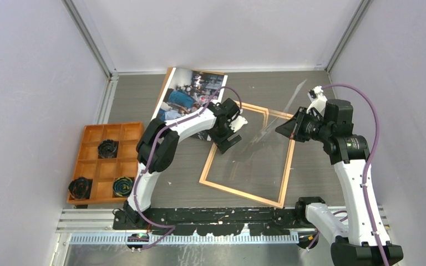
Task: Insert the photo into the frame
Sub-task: Adjust the photo frame at the center of the board.
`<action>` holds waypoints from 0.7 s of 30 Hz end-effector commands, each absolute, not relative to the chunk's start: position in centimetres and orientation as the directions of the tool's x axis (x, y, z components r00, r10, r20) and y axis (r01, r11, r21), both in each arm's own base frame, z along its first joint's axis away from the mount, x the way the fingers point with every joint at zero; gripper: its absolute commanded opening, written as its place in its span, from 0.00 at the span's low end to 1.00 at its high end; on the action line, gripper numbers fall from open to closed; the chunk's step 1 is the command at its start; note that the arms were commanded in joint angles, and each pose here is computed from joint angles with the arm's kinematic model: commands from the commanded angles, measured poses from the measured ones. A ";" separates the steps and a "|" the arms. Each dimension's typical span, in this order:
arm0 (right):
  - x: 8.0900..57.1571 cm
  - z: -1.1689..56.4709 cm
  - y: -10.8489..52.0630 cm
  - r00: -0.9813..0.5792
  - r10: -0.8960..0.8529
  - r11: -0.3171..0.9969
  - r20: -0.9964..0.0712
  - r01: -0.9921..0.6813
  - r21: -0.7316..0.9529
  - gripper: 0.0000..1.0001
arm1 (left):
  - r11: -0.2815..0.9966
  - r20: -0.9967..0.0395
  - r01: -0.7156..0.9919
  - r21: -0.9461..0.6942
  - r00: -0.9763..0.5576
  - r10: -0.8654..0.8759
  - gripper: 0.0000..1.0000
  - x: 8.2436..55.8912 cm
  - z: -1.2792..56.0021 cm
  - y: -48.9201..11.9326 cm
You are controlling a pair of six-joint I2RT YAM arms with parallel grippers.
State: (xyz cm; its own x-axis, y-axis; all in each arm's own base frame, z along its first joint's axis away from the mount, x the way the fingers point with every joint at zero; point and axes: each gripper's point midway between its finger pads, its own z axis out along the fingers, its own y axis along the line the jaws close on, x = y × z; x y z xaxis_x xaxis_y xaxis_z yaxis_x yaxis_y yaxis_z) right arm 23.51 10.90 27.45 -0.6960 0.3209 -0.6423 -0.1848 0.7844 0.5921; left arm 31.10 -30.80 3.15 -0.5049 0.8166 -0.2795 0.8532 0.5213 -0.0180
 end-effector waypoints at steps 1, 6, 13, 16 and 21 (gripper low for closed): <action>23.7 28.9 11.1 -0.647 0.314 0.777 -0.695 -0.245 0.580 0.01 | 0.504 -0.363 0.860 0.082 -0.445 0.819 0.84 34.3 5.5 -32.6; 23.6 28.7 11.0 -0.649 0.314 0.779 -0.694 -0.242 0.578 0.01 | 0.522 -0.395 0.841 0.140 -0.436 0.808 0.83 37.5 6.5 -33.5; 23.4 28.7 10.9 -0.644 0.309 0.785 -0.700 -0.243 0.570 0.01 | 0.544 -0.337 0.828 0.135 -0.478 0.811 0.74 38.4 4.2 -33.1; 23.4 28.6 10.9 -0.645 0.308 0.785 -0.699 -0.244 0.570 0.01 | 0.564 -0.343 0.812 0.154 -0.491 0.801 0.71 39.1 4.1 -32.6; 23.4 28.5 11.0 -0.649 0.307 0.782 -0.696 -0.245 0.573 0.01 | 0.588 -0.380 0.790 0.170 -0.498 0.779 0.72 39.9 6.1 -31.5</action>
State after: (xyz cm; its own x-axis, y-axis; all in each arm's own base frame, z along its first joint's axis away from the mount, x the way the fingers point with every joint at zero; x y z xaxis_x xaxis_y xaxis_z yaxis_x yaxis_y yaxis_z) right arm 23.04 10.90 27.16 -0.6943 0.3160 -0.6467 -0.1911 0.7853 0.5889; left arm 39.09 -32.86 4.02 -0.4845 0.8010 -0.3518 0.8138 0.5602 0.1546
